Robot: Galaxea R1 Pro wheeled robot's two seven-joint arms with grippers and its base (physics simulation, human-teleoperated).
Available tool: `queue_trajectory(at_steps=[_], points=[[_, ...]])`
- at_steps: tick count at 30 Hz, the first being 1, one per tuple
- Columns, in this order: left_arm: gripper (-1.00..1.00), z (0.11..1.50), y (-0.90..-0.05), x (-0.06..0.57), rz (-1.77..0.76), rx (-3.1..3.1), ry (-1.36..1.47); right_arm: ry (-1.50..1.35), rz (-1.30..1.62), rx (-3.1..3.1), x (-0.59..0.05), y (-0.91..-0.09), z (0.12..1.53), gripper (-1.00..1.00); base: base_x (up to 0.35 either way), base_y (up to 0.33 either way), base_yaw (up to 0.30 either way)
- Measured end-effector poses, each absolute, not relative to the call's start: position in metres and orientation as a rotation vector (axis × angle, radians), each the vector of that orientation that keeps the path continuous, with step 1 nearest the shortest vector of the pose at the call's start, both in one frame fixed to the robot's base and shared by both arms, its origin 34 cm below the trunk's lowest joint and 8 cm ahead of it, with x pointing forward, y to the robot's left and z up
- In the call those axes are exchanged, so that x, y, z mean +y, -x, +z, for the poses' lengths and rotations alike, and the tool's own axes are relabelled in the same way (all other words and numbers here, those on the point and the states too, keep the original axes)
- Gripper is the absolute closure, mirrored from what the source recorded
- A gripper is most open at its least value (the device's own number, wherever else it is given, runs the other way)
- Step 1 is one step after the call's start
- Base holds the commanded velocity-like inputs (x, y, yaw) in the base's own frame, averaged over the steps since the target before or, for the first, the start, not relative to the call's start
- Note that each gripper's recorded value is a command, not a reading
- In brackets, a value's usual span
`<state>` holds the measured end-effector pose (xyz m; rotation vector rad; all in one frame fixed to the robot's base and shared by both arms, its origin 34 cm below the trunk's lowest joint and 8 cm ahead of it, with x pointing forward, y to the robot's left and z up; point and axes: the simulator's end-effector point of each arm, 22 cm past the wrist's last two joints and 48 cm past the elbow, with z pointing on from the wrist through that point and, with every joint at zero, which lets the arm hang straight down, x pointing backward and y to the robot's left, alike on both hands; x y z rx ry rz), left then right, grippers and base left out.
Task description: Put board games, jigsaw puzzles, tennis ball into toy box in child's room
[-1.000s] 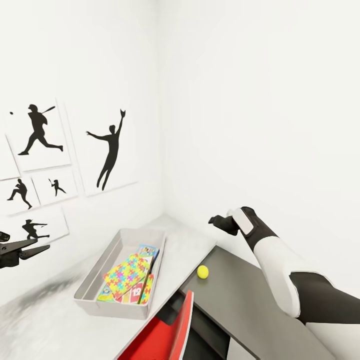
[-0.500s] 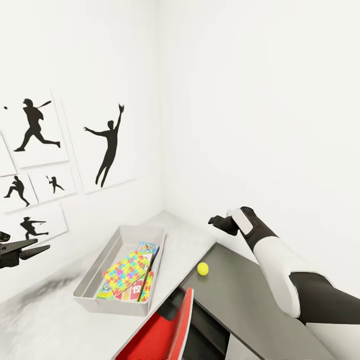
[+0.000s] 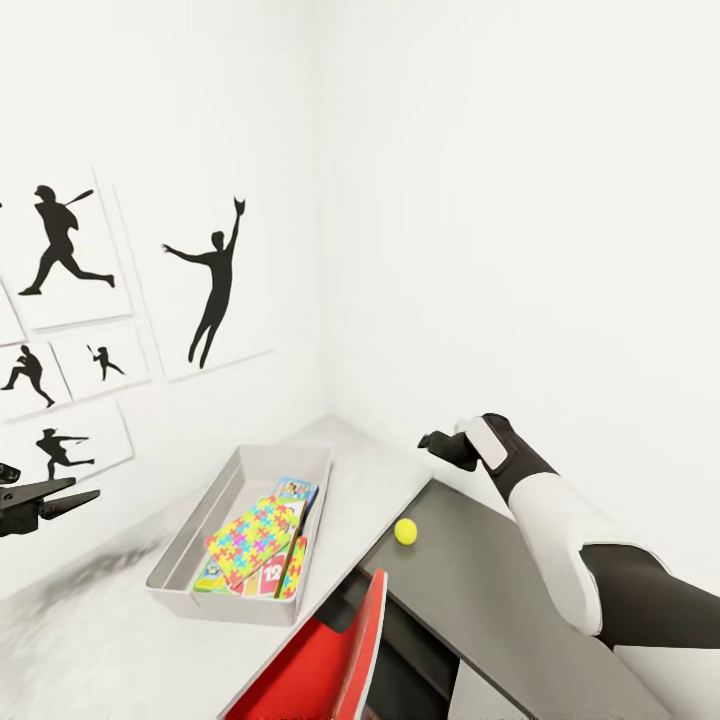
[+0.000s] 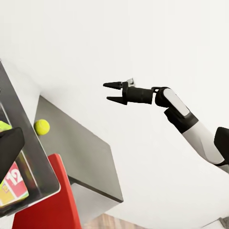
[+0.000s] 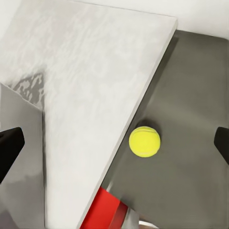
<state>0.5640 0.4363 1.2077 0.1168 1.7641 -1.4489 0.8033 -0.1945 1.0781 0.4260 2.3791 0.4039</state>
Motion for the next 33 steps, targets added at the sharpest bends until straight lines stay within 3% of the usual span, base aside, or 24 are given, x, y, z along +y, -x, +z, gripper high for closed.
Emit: queue_trajectory(at_steps=[33], points=[[-1.00, 1.196, -0.569, 0.437, -1.454, 1.786, -0.100, -0.432, 0.396, 2.391, -0.195, -0.807, 1.064, -1.00, 0.000, 0.000, 0.000]])
